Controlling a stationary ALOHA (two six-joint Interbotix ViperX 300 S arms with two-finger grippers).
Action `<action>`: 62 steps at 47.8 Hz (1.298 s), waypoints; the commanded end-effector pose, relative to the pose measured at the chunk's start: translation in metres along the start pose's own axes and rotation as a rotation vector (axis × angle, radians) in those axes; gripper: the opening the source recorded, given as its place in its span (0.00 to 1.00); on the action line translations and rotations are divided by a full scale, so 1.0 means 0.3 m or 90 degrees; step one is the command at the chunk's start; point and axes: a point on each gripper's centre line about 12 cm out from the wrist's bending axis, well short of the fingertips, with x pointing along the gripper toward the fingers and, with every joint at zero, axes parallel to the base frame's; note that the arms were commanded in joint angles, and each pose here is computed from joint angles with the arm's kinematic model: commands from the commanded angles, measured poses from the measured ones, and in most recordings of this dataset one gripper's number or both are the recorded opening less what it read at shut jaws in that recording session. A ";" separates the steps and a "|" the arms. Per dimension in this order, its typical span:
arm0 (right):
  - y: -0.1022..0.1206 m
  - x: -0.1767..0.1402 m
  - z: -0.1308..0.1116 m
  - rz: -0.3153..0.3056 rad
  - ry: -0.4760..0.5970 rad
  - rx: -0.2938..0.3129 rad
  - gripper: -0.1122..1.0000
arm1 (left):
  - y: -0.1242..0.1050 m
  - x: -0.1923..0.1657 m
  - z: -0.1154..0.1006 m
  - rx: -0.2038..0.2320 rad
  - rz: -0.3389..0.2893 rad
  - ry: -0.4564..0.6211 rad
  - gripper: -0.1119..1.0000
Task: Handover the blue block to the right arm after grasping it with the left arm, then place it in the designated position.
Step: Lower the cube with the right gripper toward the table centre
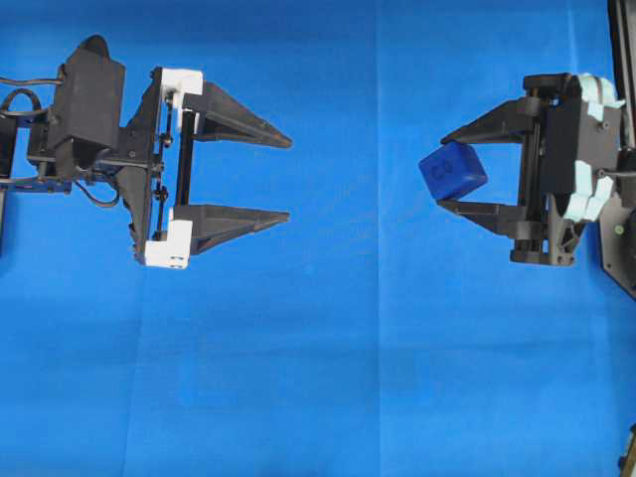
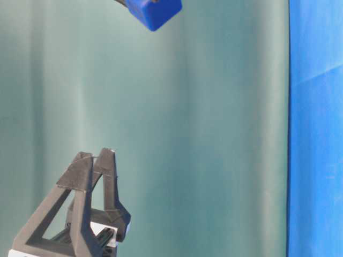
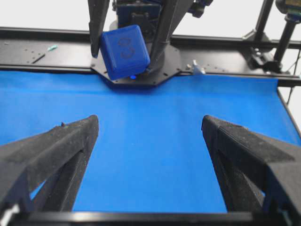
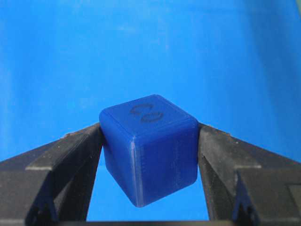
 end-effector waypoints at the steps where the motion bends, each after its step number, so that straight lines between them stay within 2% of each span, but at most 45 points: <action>1: 0.005 0.000 0.014 0.004 -0.006 0.001 0.57 | -0.004 -0.007 0.036 0.002 -0.002 -0.020 0.94; 19: 0.035 0.071 -0.011 0.023 0.008 -0.011 0.57 | -0.004 -0.007 0.035 0.003 -0.002 -0.019 0.94; 31: 0.076 0.209 -0.063 0.054 0.036 -0.004 0.57 | -0.004 -0.008 0.034 0.001 -0.002 -0.019 0.94; 51: 0.094 0.429 -0.136 0.114 0.038 0.021 0.57 | -0.003 -0.006 0.032 -0.003 -0.002 -0.018 0.94; 62: 0.131 0.533 -0.173 0.152 0.041 0.026 0.57 | -0.003 -0.005 0.032 -0.005 -0.002 -0.018 0.94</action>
